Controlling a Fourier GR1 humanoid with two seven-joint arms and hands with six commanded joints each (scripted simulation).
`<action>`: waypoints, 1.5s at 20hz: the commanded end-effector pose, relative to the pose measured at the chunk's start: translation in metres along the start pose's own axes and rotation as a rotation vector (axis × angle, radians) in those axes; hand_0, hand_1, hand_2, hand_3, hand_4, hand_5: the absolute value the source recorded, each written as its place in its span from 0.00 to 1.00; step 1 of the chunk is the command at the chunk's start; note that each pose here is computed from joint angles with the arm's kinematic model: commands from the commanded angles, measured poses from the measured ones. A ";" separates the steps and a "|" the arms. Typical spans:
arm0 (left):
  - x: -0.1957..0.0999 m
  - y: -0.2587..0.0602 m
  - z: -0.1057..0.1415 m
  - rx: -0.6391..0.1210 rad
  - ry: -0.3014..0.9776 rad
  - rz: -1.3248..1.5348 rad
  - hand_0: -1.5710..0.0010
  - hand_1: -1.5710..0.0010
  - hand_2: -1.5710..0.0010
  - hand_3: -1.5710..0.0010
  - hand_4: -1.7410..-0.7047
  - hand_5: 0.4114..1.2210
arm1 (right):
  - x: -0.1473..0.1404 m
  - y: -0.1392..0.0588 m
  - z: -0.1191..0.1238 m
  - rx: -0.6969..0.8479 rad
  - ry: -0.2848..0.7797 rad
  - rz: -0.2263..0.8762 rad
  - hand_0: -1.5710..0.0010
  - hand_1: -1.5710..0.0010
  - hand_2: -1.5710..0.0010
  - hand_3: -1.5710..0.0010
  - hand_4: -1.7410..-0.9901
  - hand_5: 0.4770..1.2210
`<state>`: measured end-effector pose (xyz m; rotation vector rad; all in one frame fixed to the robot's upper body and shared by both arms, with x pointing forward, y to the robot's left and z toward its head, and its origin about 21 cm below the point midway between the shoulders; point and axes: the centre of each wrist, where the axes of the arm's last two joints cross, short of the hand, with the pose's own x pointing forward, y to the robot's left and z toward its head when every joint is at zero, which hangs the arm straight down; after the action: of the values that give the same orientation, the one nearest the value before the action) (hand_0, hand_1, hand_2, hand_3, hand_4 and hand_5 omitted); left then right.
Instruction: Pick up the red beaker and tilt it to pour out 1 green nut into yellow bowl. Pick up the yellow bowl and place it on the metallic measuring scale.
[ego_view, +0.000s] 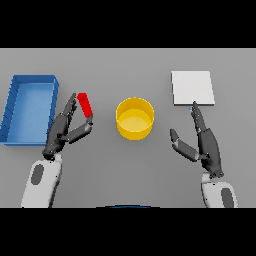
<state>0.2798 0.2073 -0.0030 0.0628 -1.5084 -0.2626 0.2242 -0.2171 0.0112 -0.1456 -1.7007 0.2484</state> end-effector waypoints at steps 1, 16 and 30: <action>0.000 -0.001 -0.007 0.006 0.005 -0.010 1.00 1.00 1.00 1.00 0.35 0.40 | -0.001 0.000 0.003 0.001 -0.003 -0.005 1.00 1.00 1.00 1.00 0.56 0.28; -0.004 -0.006 -0.067 -0.019 0.031 -0.006 1.00 1.00 1.00 1.00 0.41 0.37 | 0.002 -0.004 -0.001 -0.011 0.003 -0.019 1.00 1.00 1.00 1.00 0.56 0.28; -0.009 -0.030 -0.084 0.046 -0.037 0.003 0.19 0.18 0.18 0.18 0.28 0.89 | 0.001 -0.007 0.000 -0.006 -0.014 -0.004 1.00 1.00 1.00 1.00 0.60 0.28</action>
<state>0.3590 0.1699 -0.0239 0.0915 -1.5583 -0.2298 0.2243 -0.2243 0.0138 -0.1460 -1.7155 0.2425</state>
